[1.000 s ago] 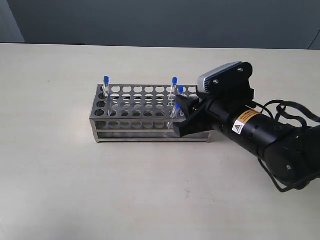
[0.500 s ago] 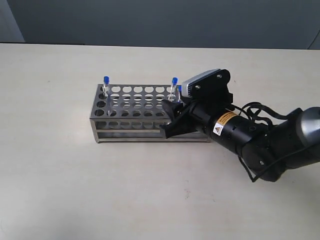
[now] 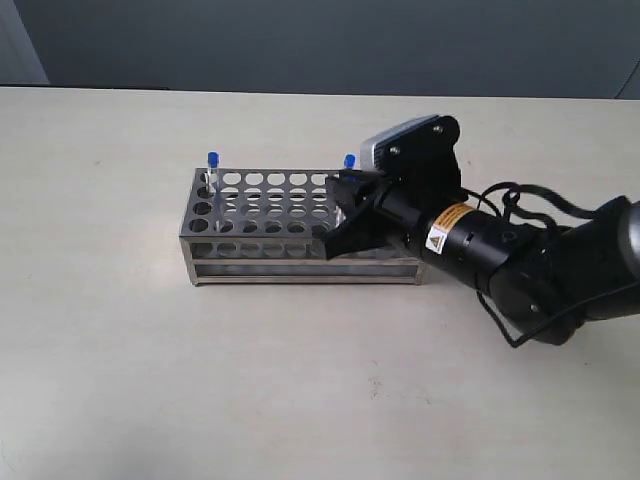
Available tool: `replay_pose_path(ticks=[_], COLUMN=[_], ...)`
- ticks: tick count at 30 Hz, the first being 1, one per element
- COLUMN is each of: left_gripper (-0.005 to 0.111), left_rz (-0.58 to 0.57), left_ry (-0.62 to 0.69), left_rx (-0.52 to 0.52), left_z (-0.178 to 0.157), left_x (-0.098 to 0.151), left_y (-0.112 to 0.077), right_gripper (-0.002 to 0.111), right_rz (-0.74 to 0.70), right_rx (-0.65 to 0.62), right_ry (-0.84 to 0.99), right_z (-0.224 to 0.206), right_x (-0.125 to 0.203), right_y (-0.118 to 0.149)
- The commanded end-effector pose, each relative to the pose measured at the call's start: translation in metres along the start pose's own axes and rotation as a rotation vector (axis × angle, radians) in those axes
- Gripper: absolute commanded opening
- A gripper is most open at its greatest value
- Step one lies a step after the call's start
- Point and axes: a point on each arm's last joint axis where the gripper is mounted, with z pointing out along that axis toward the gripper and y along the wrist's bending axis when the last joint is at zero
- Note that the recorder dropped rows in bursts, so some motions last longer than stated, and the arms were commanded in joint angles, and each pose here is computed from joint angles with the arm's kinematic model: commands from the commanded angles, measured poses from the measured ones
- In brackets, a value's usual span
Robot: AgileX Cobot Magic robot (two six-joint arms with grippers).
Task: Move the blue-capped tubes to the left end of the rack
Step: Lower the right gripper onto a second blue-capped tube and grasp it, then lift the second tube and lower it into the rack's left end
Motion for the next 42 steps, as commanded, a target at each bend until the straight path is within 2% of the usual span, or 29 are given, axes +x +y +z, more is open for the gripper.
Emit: replay_pose_path(ticks=[1, 5, 10, 17, 22, 28, 36, 42], left_gripper=[0.0, 0.0, 0.0, 0.0, 0.0, 0.0, 0.0, 0.0], left_rz=[-0.004, -0.004, -0.004, -0.004, -0.004, -0.004, -0.004, -0.004], left_ry=[0.003, 0.003, 0.003, 0.003, 0.003, 0.003, 0.003, 0.003], left_rx=[0.009, 0.009, 0.009, 0.009, 0.009, 0.009, 0.009, 0.009], left_z=[0.0, 0.0, 0.0, 0.0, 0.0, 0.0, 0.0, 0.0], left_x=[0.001, 0.001, 0.001, 0.001, 0.001, 0.001, 0.001, 0.001], left_y=[0.0, 0.0, 0.0, 0.0, 0.0, 0.0, 0.0, 0.0], right_gripper=[0.0, 0.0, 0.0, 0.0, 0.0, 0.0, 0.0, 0.0], right_rz=[-0.053, -0.148, -0.134, -0.115, -0.098, -0.087, -0.102, -0.097], right_rx=[-0.017, -0.077, -0.164, -0.29, -0.333, -0.355, -0.365, -0.39], right_ry=[-0.098, -0.122, -0.138, -0.071, -0.052, -0.064, -0.121, -0.063], right_z=[-0.004, 0.012, 0.041, 0.084, 0.104, 0.109, 0.114, 0.121], right_x=[-0.048, -0.077, -0.097, -0.082, -0.067, -0.061, -0.083, -0.068], right_y=[0.003, 0.008, 0.015, 0.023, 0.025, 0.026, 0.028, 0.029])
